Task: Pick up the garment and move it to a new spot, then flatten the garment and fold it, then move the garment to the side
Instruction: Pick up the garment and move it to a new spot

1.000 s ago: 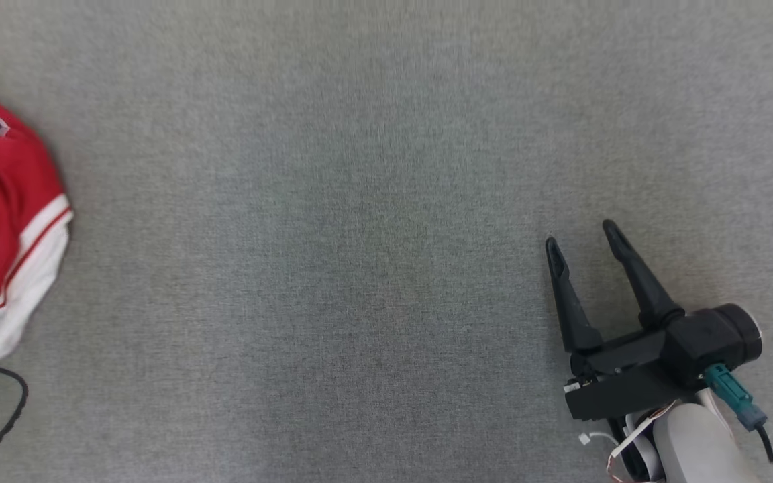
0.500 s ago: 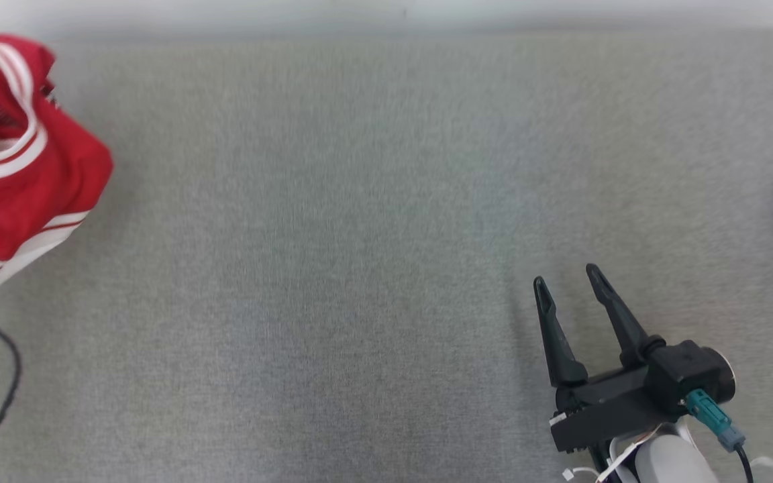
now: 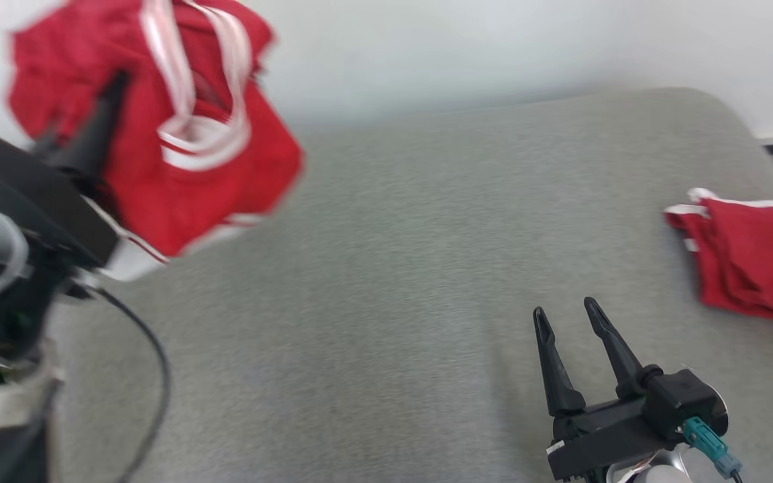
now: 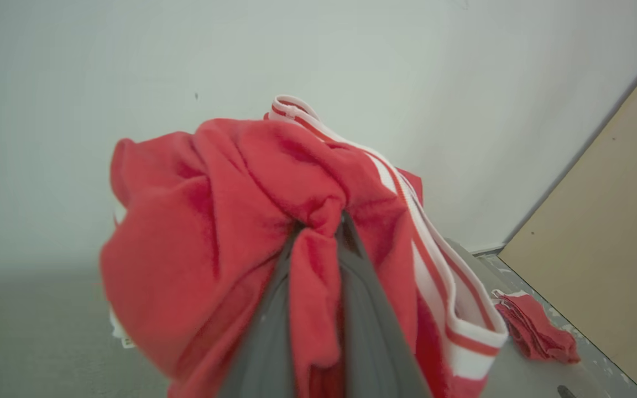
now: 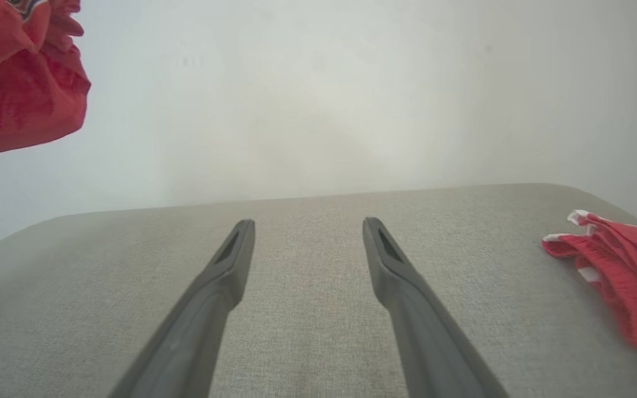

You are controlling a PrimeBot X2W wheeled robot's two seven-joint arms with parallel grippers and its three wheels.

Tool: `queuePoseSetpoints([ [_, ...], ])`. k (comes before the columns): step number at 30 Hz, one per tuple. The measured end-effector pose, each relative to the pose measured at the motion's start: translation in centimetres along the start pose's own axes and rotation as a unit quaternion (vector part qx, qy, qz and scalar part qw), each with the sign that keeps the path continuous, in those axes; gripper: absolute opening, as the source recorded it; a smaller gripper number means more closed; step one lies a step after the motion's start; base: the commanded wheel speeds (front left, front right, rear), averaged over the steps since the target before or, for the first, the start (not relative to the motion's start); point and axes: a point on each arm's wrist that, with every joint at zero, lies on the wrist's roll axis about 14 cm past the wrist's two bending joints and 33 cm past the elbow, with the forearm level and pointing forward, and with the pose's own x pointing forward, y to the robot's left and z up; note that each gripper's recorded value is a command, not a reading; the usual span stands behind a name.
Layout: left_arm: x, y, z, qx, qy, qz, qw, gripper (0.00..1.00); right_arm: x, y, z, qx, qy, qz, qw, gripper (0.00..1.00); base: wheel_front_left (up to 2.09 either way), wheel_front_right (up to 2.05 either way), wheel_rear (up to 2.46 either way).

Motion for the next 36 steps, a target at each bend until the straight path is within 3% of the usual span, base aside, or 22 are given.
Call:
queuePoseSetpoints([
  [8,2.6,-6.8,-6.3,-0.054,0.056,-0.085,0.993,0.0,-3.1,-3.4,1.4,-0.01,-0.014,-0.06,0.998,1.0,0.0,0.0,0.0],
  [14,4.1,-8.8,-11.4,-0.095,0.095,-0.089,0.987,0.0,-5.1,-5.5,1.9,-0.016,-0.019,-0.099,0.995,1.0,0.0,0.0,0.0],
  [24,5.0,-8.4,-23.5,-0.029,0.2,-0.033,0.979,0.0,-8.0,-8.1,2.1,-0.025,-0.015,-0.153,0.988,1.0,0.0,0.0,0.0],
  [27,4.8,-8.3,-26.3,-0.032,0.222,-0.028,0.974,0.0,-8.4,-8.4,1.6,-0.023,-0.005,-0.16,0.987,1.0,0.0,0.0,0.0],
  [28,4.7,-8.3,-26.9,-0.032,0.222,-0.028,0.974,0.88,-8.4,-8.5,1.4,-0.023,-0.002,-0.161,0.987,1.0,0.0,0.0,0.0],
  [29,4.6,-8.3,-27.5,-0.028,0.225,-0.028,0.974,1.0,-8.3,-8.4,1.3,-0.023,-0.001,-0.16,0.987,1.0,0.0,0.0,0.0],
  [36,4.0,-7.4,-27.9,-0.03,0.195,-0.014,0.98,1.0,-7.4,-7.8,1.2,-0.022,0.0,-0.143,0.99,1.0,0.0,0.0,0.0],
])
